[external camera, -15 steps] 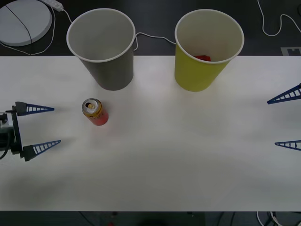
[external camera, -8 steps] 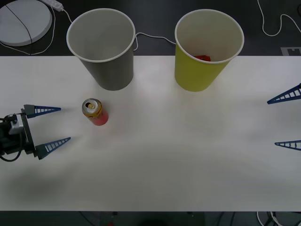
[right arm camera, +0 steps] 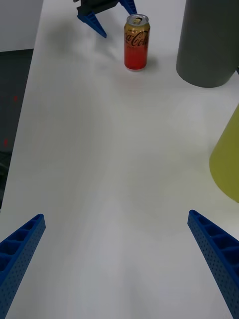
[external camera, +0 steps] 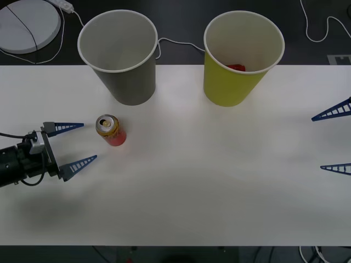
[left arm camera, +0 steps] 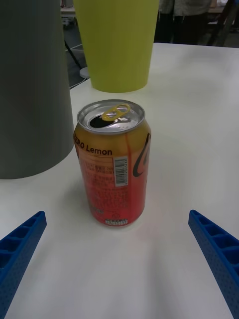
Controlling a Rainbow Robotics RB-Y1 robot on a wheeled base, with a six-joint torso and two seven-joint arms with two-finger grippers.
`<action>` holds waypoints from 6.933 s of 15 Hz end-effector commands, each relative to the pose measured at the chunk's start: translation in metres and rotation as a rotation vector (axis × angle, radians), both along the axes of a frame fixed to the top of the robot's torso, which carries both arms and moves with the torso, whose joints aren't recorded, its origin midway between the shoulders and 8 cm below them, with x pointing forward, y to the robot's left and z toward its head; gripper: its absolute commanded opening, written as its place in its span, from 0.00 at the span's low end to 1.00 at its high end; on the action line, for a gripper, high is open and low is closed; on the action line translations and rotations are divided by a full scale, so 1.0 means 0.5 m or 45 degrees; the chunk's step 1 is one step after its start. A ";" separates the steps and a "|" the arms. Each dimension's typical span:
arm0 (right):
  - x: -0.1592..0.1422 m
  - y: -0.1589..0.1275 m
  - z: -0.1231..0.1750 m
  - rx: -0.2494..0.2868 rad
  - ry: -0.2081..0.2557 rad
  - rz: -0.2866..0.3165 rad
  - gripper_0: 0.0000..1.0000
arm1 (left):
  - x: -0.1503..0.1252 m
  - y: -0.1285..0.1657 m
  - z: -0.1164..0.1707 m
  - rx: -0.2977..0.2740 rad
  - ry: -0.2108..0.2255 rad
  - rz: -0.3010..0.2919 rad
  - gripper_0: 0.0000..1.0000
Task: Put the can into the green bin and the plastic bottle into the gray bin
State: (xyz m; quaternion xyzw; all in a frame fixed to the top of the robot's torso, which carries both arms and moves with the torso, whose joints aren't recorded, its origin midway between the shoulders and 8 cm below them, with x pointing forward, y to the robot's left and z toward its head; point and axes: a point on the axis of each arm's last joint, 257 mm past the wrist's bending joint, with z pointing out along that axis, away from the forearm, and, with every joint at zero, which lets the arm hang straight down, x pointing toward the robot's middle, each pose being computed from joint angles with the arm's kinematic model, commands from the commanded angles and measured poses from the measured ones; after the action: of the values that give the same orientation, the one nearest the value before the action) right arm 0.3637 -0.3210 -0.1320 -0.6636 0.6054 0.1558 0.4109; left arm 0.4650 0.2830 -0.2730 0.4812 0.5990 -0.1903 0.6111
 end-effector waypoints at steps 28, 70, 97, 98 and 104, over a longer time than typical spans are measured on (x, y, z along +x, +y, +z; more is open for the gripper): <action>0.000 0.000 0.000 0.000 0.000 0.000 1.00 | 0.089 -0.167 -0.014 -0.052 -0.025 0.024 0.01; 0.000 0.000 0.000 0.000 0.000 0.000 1.00 | -0.053 -0.214 0.505 0.722 0.627 0.078 0.04; 0.000 0.000 0.000 0.000 0.000 0.000 1.00 | 0.203 -0.886 0.668 0.541 0.524 0.295 0.06; 0.000 0.000 0.000 0.000 0.000 0.000 1.00 | 0.213 -0.898 0.666 0.519 0.514 0.305 0.05; 0.000 0.000 0.000 0.000 0.000 0.000 1.00 | 0.245 -0.908 0.643 0.488 0.492 0.345 0.06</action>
State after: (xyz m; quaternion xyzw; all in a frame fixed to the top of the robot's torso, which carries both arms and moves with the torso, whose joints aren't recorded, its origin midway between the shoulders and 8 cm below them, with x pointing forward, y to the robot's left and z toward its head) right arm 0.3637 -0.3209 -0.1320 -0.6636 0.6054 0.1558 0.4109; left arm 0.5869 -0.1713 0.0499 0.4585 0.7876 -0.0796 0.4040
